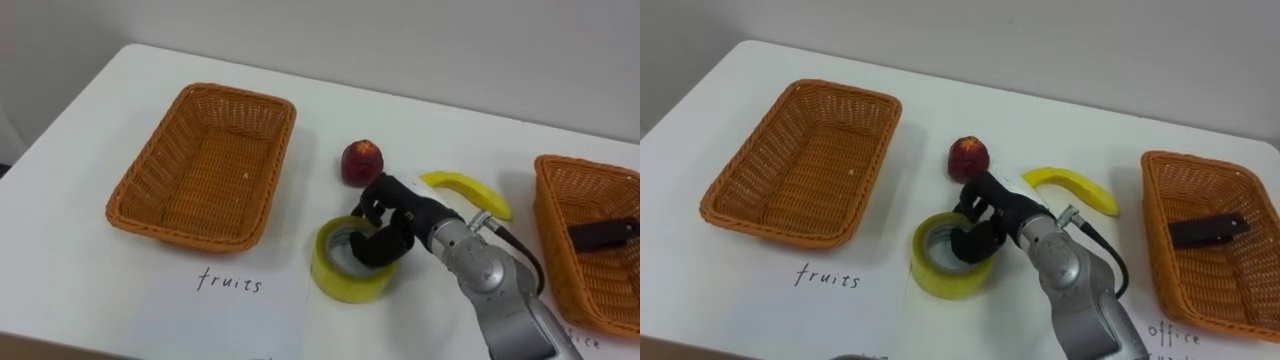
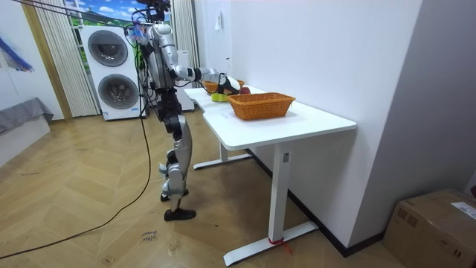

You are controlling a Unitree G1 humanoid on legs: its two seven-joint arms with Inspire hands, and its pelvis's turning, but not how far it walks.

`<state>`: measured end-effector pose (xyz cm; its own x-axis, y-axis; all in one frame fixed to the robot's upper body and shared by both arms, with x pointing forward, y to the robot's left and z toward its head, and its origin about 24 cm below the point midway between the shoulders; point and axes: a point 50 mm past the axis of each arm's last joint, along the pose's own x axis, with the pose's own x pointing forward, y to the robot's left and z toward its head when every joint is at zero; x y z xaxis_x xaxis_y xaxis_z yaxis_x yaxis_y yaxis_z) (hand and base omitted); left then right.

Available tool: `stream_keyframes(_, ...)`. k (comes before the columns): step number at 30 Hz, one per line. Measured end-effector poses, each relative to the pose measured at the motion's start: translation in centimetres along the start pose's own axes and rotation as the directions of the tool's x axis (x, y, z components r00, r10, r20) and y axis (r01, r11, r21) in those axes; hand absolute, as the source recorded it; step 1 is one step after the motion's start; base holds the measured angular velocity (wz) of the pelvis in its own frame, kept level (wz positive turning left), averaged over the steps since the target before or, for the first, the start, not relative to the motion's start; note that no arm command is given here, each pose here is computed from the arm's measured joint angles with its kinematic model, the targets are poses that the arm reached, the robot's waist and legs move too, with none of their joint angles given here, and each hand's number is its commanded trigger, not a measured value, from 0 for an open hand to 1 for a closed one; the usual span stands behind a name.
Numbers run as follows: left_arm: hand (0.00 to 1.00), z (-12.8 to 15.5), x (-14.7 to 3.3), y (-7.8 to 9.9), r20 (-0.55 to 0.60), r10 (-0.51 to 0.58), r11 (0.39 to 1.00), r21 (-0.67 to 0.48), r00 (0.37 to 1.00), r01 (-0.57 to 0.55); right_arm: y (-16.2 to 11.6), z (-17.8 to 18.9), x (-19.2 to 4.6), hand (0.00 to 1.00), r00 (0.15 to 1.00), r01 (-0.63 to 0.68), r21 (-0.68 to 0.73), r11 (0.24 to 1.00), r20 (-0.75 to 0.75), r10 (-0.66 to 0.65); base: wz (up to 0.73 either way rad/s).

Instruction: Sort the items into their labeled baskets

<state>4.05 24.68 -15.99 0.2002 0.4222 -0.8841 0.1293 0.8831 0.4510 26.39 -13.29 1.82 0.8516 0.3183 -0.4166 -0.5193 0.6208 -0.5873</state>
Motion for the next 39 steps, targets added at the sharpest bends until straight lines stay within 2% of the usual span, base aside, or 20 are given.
stream_keyframes(8,0.0,-0.5,0.0,0.0,-0.015,0.0,1.0,-0.011,1.0,0.0,-0.7,-0.5,-0.4,1.0,0.999,-0.017,0.112,0.994,0.028,0.014,0.03)
stream_keyframes(16,0.0,-1.5,-0.1,0.1,-0.02,0.006,0.999,-0.039,1.0,-0.007,-4.4,-0.3,-2.3,1.0,0.978,0.168,0.19,0.967,0.09,-0.188,0.01)
stream_keyframes(21,0.0,-1.9,-0.1,0.1,-0.021,0.008,0.999,-0.051,1.0,-0.009,-6.6,-1.1,-3.5,1.0,0.938,0.3,0.308,0.903,0.077,-0.337,-0.14)
stream_keyframes(25,0.0,-3.0,-0.3,0.0,-0.053,0.004,0.999,-0.052,0.999,-0.007,-8.1,-1.3,-4.4,1.0,0.884,0.418,0.348,0.839,0.055,-0.464,-0.09)
stream_keyframes(34,0.0,-5.3,-0.9,-1.1,-0.113,-0.021,0.998,-0.055,0.993,0.015,-9.5,-2.1,-5.3,1.0,0.818,0.532,0.377,0.758,0.0,-0.575,-0.03)
stream_keyframes(39,0.0,-6.2,-1.1,-1.1,-0.141,-0.02,0.998,-0.055,0.99,0.012,-10.4,-3.0,-6.1,1.0,0.768,0.588,0.45,0.672,-0.049,-0.639,0.09)
